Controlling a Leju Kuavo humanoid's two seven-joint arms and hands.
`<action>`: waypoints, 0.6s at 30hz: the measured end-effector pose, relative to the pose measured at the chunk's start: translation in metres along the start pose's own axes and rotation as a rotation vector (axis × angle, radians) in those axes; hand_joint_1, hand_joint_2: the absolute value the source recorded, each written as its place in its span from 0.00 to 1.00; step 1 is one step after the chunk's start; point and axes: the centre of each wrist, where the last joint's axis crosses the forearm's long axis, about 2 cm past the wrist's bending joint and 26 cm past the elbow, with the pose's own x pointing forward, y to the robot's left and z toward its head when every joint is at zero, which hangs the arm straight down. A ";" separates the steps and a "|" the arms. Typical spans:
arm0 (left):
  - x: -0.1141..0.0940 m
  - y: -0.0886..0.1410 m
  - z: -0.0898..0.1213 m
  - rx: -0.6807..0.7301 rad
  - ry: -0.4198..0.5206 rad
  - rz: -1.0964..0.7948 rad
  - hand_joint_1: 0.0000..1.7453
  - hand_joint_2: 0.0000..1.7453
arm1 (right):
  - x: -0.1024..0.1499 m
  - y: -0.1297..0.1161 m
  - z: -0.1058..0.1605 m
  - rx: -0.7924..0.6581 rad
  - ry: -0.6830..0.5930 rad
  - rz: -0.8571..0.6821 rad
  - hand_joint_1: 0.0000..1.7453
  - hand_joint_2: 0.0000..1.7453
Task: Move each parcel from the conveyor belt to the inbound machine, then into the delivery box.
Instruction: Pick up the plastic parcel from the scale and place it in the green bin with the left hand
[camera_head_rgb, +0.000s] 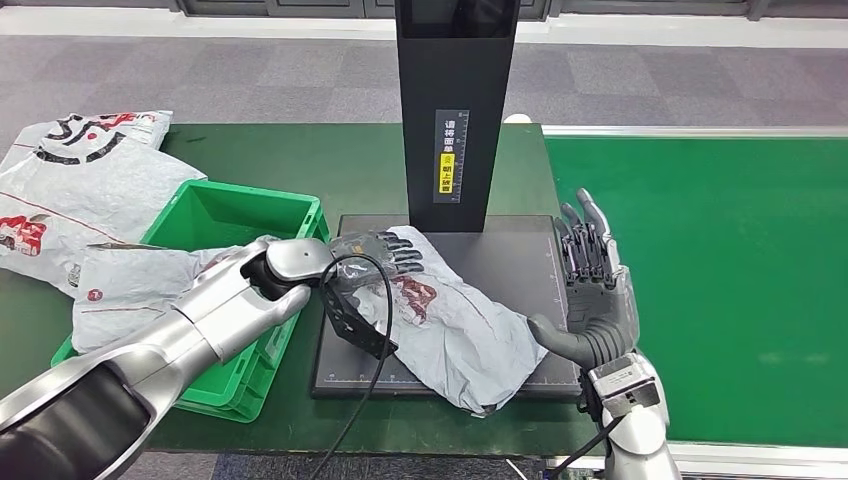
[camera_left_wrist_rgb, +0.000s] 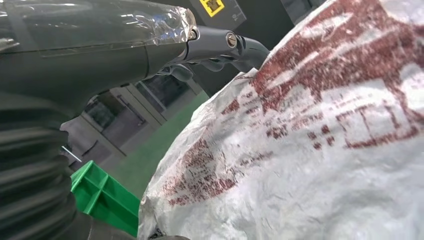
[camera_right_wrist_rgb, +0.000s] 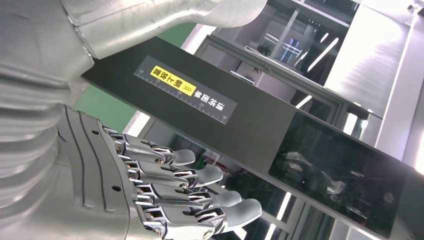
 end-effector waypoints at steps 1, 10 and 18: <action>0.000 0.000 0.000 -0.002 -0.002 0.000 0.00 1.00 | 0.000 0.000 0.000 0.000 0.001 -0.001 0.00 1.00; 0.010 0.004 -0.010 -0.017 -0.064 0.025 0.00 1.00 | -0.004 0.000 0.000 -0.011 0.001 -0.022 0.00 1.00; 0.035 0.006 -0.027 -0.018 -0.153 0.046 0.00 1.00 | -0.010 -0.001 -0.005 -0.009 -0.002 -0.025 0.00 1.00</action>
